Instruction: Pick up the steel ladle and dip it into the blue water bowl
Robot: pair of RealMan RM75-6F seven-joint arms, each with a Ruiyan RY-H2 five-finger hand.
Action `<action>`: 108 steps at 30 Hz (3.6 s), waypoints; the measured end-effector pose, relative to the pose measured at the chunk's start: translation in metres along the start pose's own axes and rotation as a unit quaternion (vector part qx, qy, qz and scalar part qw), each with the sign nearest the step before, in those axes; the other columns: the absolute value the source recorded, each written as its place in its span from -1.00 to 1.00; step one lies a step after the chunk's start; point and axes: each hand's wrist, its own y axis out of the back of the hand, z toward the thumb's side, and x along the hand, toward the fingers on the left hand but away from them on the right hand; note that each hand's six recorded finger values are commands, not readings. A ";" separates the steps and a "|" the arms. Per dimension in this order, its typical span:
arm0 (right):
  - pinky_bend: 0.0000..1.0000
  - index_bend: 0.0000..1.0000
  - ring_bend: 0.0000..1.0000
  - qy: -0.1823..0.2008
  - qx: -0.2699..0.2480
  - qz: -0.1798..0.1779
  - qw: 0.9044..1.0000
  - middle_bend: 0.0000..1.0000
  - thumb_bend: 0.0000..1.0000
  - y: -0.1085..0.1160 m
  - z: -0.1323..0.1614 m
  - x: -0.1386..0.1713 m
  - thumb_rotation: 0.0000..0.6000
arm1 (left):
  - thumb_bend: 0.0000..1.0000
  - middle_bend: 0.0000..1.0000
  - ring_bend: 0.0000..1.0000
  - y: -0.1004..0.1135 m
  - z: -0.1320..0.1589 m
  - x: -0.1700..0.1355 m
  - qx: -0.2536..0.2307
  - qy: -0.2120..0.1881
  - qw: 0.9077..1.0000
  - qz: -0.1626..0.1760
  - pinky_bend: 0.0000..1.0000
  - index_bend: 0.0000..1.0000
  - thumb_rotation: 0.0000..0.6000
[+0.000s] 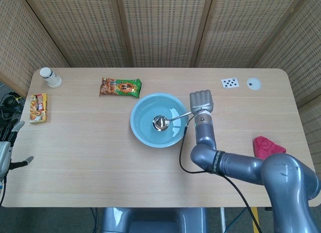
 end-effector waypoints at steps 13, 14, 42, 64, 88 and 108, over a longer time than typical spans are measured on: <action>1.00 0.50 1.00 -0.033 0.086 -0.033 0.995 1.00 0.75 0.003 0.026 -0.012 1.00 | -1.00 -1.00 -1.00 -0.003 -0.005 0.004 -0.002 0.009 1.000 -0.008 -1.00 -1.00 1.00; 1.00 0.49 1.00 -0.036 0.093 -0.039 0.994 1.00 0.75 0.004 0.026 -0.014 1.00 | -1.00 -1.00 -1.00 -0.003 -0.006 0.004 -0.002 0.010 1.000 -0.008 -1.00 -1.00 1.00; 1.00 0.50 1.00 -0.044 0.216 -0.102 0.970 1.00 0.77 -0.025 0.047 -0.021 1.00 | -1.00 -1.00 -1.00 -0.005 -0.009 0.007 -0.002 0.013 1.000 -0.012 -1.00 -1.00 1.00; 1.00 0.51 1.00 -0.022 0.079 -0.028 0.996 1.00 0.78 -0.023 0.039 -0.010 1.00 | -1.00 -1.00 -1.00 -0.004 -0.005 0.004 -0.005 0.006 1.000 -0.010 -1.00 -1.00 1.00; 1.00 0.53 1.00 -0.002 -0.011 -0.005 1.000 1.00 0.79 0.019 0.010 0.016 1.00 | -1.00 -1.00 -1.00 -0.002 -0.003 0.002 -0.003 0.002 1.000 -0.006 -1.00 -1.00 1.00; 1.00 0.54 1.00 -0.033 -0.012 -0.013 0.999 1.00 0.79 0.047 -0.018 0.026 1.00 | -1.00 -1.00 -1.00 -0.002 -0.003 0.004 -0.001 0.004 1.000 -0.006 -1.00 -1.00 1.00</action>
